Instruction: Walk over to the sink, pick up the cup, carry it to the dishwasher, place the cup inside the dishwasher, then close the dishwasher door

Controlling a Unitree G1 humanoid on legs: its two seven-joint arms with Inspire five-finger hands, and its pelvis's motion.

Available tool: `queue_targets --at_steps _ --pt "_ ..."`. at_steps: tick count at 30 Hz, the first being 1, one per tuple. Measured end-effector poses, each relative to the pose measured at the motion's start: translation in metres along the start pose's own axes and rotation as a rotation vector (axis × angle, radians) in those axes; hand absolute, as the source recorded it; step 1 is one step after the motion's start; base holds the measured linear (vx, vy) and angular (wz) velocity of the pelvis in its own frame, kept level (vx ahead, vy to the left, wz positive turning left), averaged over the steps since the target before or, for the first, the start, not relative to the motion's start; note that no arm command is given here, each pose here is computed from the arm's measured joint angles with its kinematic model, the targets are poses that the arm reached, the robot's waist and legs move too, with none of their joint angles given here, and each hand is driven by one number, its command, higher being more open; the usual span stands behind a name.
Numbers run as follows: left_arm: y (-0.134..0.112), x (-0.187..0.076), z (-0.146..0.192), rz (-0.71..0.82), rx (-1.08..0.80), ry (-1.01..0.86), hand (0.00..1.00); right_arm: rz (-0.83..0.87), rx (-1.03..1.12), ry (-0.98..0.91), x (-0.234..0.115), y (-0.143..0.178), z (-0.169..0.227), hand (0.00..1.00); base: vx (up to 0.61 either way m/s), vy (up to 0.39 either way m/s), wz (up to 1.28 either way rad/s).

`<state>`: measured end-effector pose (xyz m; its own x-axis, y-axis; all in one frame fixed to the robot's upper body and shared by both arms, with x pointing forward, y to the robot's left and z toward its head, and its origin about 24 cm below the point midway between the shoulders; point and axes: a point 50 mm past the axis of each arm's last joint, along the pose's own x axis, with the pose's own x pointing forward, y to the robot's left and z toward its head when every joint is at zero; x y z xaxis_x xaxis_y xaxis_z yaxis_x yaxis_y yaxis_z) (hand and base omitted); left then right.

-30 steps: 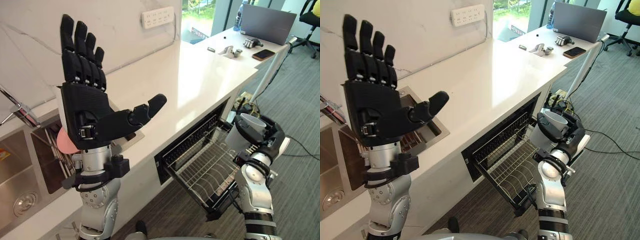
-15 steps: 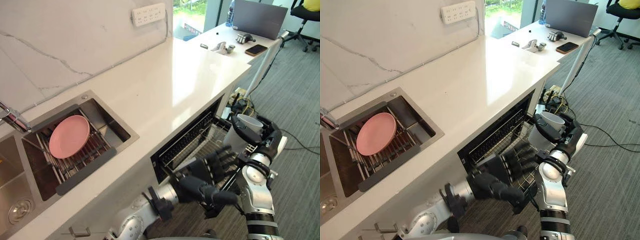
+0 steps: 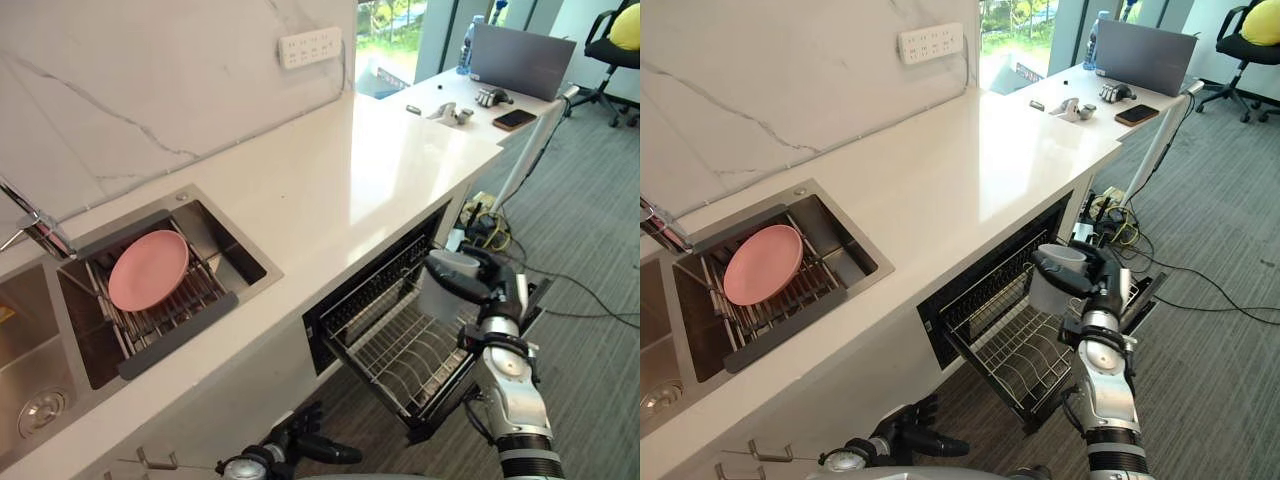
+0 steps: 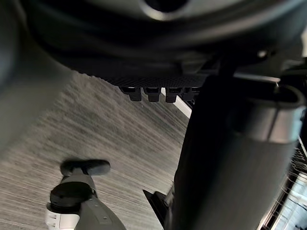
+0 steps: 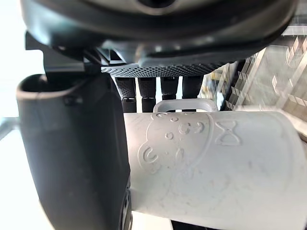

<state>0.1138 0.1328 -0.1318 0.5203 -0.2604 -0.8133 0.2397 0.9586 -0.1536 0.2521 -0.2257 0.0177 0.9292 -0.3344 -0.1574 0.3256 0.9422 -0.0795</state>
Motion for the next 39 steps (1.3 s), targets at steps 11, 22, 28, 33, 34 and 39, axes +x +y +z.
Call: queue_targets --at_steps 11,22,28,33,34,39 --pt "0.039 -0.007 -0.007 0.257 -0.149 -0.018 1.00 0.143 -0.371 0.153 0.015 -0.024 -0.033 0.00 -0.02 -0.011 0.29" --pt "0.062 -0.024 -0.037 0.429 -0.216 0.071 1.00 0.063 -0.478 0.231 0.029 -0.064 -0.035 0.00 -0.02 -0.030 0.34" --pt "0.056 -0.018 -0.028 0.405 -0.292 0.026 1.00 0.039 -0.472 0.251 0.037 -0.063 -0.035 0.00 -0.04 -0.010 0.25" --pt "0.051 -0.016 -0.029 0.385 -0.366 0.016 1.00 0.028 -0.481 0.321 0.035 -0.066 -0.048 1.00 -0.06 -0.009 0.29" --pt "0.052 -0.016 -0.029 0.382 -0.370 0.013 1.00 0.033 -0.483 0.335 0.034 -0.066 -0.050 1.00 -0.07 -0.007 0.19" --pt "0.053 -0.017 -0.029 0.379 -0.381 0.000 1.00 0.031 -0.485 0.345 0.033 -0.064 -0.053 1.00 -0.06 -0.005 0.08"
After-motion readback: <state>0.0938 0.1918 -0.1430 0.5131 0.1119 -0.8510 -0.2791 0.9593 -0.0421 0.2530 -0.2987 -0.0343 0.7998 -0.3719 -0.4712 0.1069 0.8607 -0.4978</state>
